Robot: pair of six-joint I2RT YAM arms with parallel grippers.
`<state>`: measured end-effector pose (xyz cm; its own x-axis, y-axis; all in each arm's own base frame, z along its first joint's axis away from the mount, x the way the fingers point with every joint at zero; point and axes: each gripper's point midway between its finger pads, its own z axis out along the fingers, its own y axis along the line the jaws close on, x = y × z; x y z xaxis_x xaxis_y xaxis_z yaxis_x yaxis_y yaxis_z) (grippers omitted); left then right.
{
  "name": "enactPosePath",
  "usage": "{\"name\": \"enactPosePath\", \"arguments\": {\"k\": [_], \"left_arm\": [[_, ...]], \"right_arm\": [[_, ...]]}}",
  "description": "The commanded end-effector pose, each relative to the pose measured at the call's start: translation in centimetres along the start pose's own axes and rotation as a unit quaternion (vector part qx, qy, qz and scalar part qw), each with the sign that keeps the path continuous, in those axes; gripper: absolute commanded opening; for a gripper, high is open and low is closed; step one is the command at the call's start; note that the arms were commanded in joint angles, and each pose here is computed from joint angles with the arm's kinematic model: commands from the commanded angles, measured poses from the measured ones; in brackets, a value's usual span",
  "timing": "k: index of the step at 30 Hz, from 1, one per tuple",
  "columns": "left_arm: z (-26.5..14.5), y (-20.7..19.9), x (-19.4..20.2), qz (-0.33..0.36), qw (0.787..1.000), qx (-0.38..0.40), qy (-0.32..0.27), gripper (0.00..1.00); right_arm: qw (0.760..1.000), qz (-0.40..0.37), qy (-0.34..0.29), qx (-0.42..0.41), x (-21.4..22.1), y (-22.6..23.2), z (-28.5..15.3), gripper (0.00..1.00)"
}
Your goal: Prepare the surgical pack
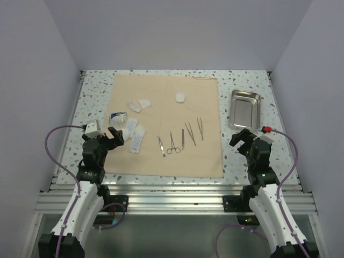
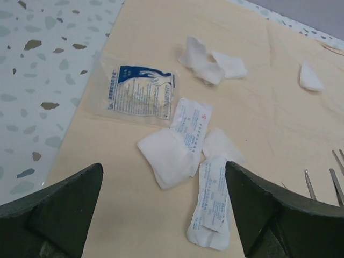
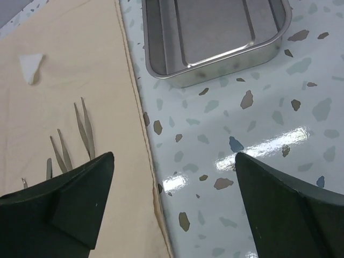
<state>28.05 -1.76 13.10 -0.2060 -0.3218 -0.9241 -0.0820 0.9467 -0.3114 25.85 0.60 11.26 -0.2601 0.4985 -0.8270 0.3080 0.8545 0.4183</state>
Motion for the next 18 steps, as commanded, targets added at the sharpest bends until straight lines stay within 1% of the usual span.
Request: {"name": "enactPosePath", "arguments": {"k": [1, 2, 3, 4, 5, 6, 7, 8, 9, 10, 11, 12, 13, 14, 15, 16, 17, 18], "left_arm": [[0.1, 1.6, -0.5, -0.041, 0.997, -0.062, 0.002, 1.0], [0.1, 1.8, -0.5, -0.05, 0.996, -0.068, 0.0, 1.0], [0.1, 1.6, -0.6, -0.047, 0.997, -0.063, -0.001, 1.0], [0.1, 1.2, -0.7, -0.048, 0.998, -0.049, -0.005, 1.0], [0.0, 1.1, -0.7, -0.051, 0.998, -0.047, -0.012, 1.0], [-0.2, 1.7, -0.5, -0.056, 0.996, -0.063, -0.008, 1.0], [-0.3, 1.9, -0.5, -0.062, 0.996, -0.071, -0.009, 1.0], [-0.5, 2.1, -0.7, -0.072, 0.994, -0.077, -0.014, 1.0], [-0.5, 2.2, -0.6, -0.074, 0.994, -0.081, -0.014, 1.0], [-0.5, 2.1, -0.6, -0.072, 0.994, -0.078, -0.013, 1.0], [-0.5, 2.1, -0.6, -0.071, 0.994, -0.077, -0.012, 1.0], [-0.4, 2.1, -0.5, -0.07, 0.995, -0.076, -0.01, 1.0], [-0.3, 2.1, -0.5, -0.07, 0.994, -0.078, -0.008, 1.0], [-0.2, 2.1, -0.3, -0.068, 0.994, -0.08, -0.001, 1.0], [-0.1, 2.2, -0.2, -0.068, 0.994, -0.083, 0.004, 1.0], [0.1, 2.2, 0.0, -0.068, 0.994, -0.085, 0.01, 1.0], [0.1, 2.2, 0.0, -0.068, 0.994, -0.084, 0.011, 1.0], [0.1, 2.2, 0.1, -0.067, 0.994, -0.083, 0.013, 1.0]], "right_arm": [[0.999, -0.013, -0.006, -0.043, -0.8, 1.8, -0.1, 0.99], [0.998, -0.019, -0.001, -0.061, -0.6, 2.4, -0.2, 0.98], [0.993, -0.029, 0.008, -0.113, -0.4, 4.2, -0.5, 0.99], [0.99, -0.047, 0.017, -0.13, 0.1, 4.8, -0.3, 0.98], [0.99, -0.039, 0.015, -0.134, -0.2, 5.3, 0.0, 0.98], [0.99, -0.04, 0.022, -0.134, -1.0, 6.0, 0.0, 0.95], [0.986, -0.064, 0.064, -0.142, 0.5, 6.7, 0.4, 0.89], [0.984, -0.074, 0.086, -0.14, 1.1, 7.1, 0.7, 0.81], [0.981, -0.084, 0.093, -0.148, 0.7, 8.4, 0.9, 0.8], [0.974, -0.119, 0.135, -0.139, 3.3, 9.1, 1.5, 0.79], [0.97, -0.144, 0.148, -0.13, 4.1, 9.7, 1.7, 0.79], [0.966, -0.163, 0.151, -0.13, 3.7, 11.1, 1.9, 0.79], [0.957, -0.192, 0.17, -0.136, 5.2, 12.3, 1.7, 0.8], [0.952, -0.209, 0.192, -0.109, 6.7, 11.7, 2.7, 0.8], [0.95, -0.211, 0.2, -0.113, 6.7, 12.6, 3.2, 0.79], [0.944, -0.22, 0.223, -0.107, 8.0, 12.5, 3.8, 0.79], [0.942, -0.223, 0.23, -0.101, 8.4, 12.6, 4.2, 0.73], [0.942, -0.223, 0.229, -0.104, 8.2, 13.3, 4.6, 0.72]]}}
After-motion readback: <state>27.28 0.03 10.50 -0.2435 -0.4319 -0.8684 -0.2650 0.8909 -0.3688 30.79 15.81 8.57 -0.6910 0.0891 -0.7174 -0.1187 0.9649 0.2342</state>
